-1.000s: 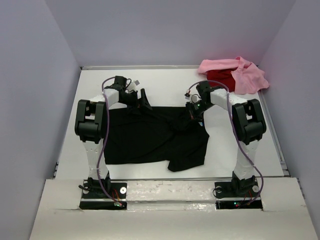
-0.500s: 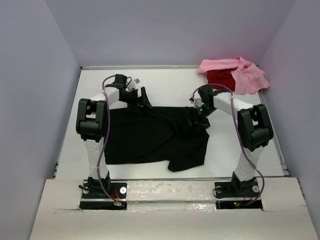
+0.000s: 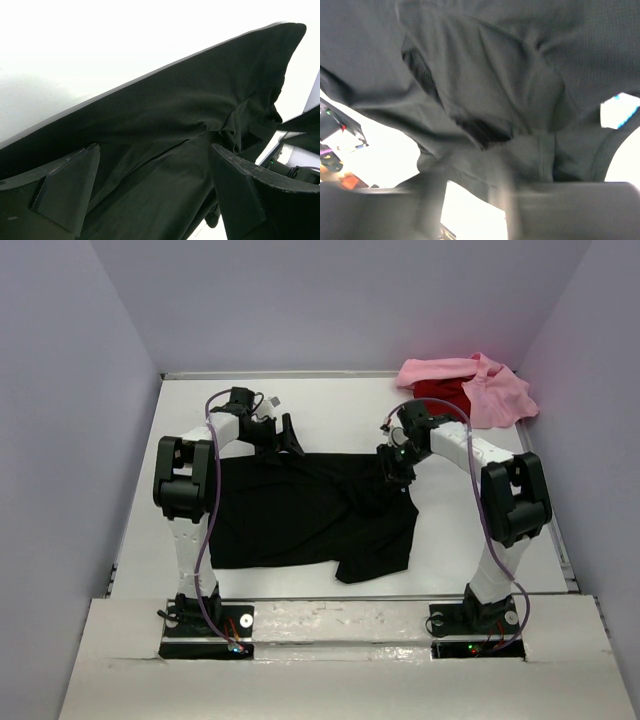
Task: Fold and stack the t-shirts
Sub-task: Fold the tshirt
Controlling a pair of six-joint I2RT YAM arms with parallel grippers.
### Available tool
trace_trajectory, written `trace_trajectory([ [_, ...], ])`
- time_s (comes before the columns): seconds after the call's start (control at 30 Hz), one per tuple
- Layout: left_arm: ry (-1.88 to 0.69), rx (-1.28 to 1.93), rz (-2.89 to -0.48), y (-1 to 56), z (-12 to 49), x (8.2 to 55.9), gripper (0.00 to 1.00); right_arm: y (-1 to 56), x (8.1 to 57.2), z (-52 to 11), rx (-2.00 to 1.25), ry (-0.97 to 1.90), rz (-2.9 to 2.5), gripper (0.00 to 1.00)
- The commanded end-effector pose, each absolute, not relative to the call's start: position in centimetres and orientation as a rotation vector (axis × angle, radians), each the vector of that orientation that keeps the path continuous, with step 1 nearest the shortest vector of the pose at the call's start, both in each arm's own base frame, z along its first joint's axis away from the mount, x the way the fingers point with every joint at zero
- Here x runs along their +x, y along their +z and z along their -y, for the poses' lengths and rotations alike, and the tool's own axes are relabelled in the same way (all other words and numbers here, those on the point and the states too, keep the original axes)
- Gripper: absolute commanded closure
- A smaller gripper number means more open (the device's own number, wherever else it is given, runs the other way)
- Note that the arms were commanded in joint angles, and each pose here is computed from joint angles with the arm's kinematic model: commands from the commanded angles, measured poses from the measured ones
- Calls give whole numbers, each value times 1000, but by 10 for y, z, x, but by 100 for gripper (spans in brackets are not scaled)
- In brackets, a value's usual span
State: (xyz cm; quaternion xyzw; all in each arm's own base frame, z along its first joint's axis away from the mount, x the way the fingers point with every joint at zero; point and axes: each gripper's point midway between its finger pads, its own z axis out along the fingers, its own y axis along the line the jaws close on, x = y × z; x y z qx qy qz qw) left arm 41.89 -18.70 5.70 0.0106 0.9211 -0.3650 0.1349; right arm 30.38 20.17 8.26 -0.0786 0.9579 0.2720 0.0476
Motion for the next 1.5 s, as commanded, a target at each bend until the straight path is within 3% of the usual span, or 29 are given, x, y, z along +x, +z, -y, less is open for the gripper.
trace_trajectory([
  [0.0, -1083, 71, -2634, 76, 190, 421, 1, 80, 330, -221, -224, 899, -2843, 79],
  [0.03, -1080, 70, -2635, 76, 189, 421, 1, 78, 334, -224, -219, 918, -2840, 93],
  [0.07, -1079, 73, -2636, 77, 189, 420, 1, 76, 336, -229, -204, 957, -2848, 100],
  [0.2, -1070, 86, -2641, 77, 188, 417, 1, 95, 346, -247, -192, 1059, -2778, 100],
  [0.27, -1066, 93, -2645, 77, 187, 417, 1, 108, 347, -258, -231, 1098, -2744, 87],
  [0.3, -1064, 93, -2646, 76, 187, 417, 1, 113, 347, -263, -262, 1094, -2731, 73],
  [0.4, -1066, 96, -2649, 75, 187, 416, 1, 125, 342, -278, -380, 1028, -2705, 59],
  [0.6, -1036, 91, -2657, 73, 185, 418, 1, 138, 324, -302, -736, 716, -2612, 56],
  [0.83, -1001, 93, -2662, 71, 180, 417, 1, 109, 310, -295, -958, 262, -2665, 54],
  [1.03, -1000, 100, -2667, 68, 177, 417, 1, 100, 325, -285, -942, 105, -2689, 55],
  [1.47, -963, 47, -2709, 54, 165, 424, 1, 88, 344, -304, -915, 112, -2691, 60],
])
